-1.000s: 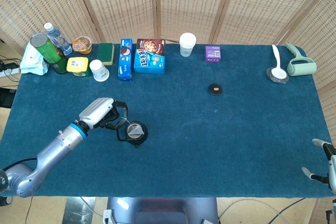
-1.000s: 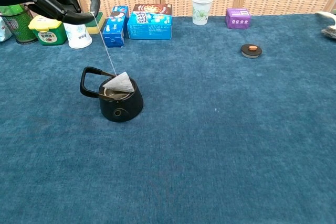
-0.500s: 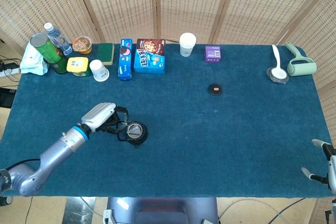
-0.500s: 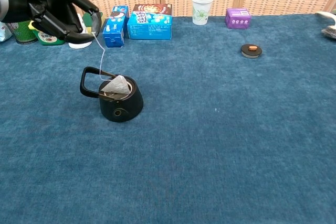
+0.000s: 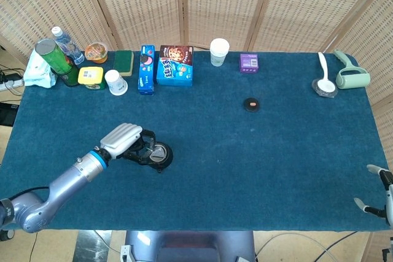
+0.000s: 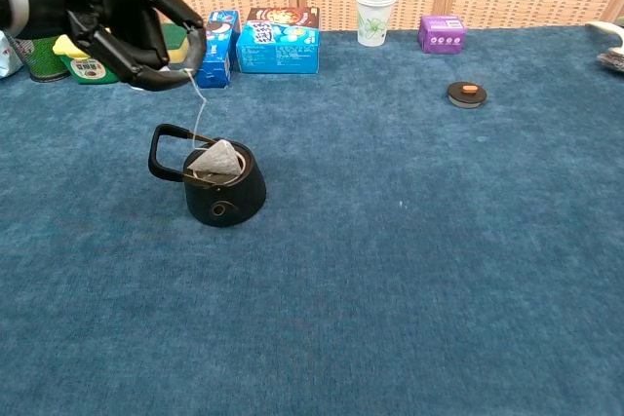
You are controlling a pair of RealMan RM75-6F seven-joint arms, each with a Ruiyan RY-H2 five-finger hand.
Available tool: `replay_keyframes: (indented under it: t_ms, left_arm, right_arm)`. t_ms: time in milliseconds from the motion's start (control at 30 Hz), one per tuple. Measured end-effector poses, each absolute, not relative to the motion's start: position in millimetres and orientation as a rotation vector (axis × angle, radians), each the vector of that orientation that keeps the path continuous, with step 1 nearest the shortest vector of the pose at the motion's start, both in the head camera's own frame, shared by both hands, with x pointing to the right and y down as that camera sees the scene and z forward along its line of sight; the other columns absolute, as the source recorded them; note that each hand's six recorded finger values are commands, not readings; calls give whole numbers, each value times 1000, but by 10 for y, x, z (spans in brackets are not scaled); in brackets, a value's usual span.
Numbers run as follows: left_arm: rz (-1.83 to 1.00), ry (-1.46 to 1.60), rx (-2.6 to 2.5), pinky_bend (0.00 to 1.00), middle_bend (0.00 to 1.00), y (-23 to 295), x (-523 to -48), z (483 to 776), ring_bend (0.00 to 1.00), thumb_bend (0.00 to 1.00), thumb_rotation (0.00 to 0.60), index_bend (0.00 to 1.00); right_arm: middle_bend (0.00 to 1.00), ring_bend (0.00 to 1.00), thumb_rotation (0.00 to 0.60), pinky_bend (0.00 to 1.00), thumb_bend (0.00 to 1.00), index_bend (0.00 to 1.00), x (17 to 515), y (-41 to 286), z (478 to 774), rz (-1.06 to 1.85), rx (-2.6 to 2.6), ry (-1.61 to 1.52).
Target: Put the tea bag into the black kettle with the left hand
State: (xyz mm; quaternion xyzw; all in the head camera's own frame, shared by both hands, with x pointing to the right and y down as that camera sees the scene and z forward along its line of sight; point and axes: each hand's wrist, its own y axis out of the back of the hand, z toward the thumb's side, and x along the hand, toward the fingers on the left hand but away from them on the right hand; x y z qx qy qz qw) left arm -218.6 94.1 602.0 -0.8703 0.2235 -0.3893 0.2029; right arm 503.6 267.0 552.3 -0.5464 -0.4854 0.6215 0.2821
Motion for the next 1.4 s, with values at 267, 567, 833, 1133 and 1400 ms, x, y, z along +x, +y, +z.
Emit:
replay_keyframes:
  t_ms: [267, 567, 833, 1133, 1400]
  left_arm:
    - [-1023, 527, -2393, 1000, 1000, 1043, -1904, 5993, 1000, 534, 600, 694]
    - [-1006, 344, -2343, 1000, 1000, 1207, -1622, 6093, 1000, 502, 600, 539]
    - [-1040, 221, -2337, 1000, 1000, 1284, -1491, 6182, 1000, 469, 600, 199]
    - [-1068, 156, -2327, 1000, 1000, 1258, -1442, 6163, 1000, 600, 600, 105]
    - [-1139, 76, -2361, 1000, 1000, 1161, -1539, 6035, 1000, 966, 600, 105]
  right_arm:
    - [290, 340, 600, 356, 156, 247, 5059, 2680, 5516, 1656, -1464, -1311]
    - [290, 339, 600, 356, 155, 247, 5115, 2724, 5496, 1659, -1455, -1330]
    - [291, 339, 600, 356, 154, 247, 5149, 2749, 5491, 1662, -1454, -1341]
    - [290, 339, 600, 355, 155, 247, 5154, 2754, 5501, 1658, -1459, -1345]
    - [291, 339, 600, 356, 155, 247, 5158, 2753, 5516, 1657, -1468, -1348]
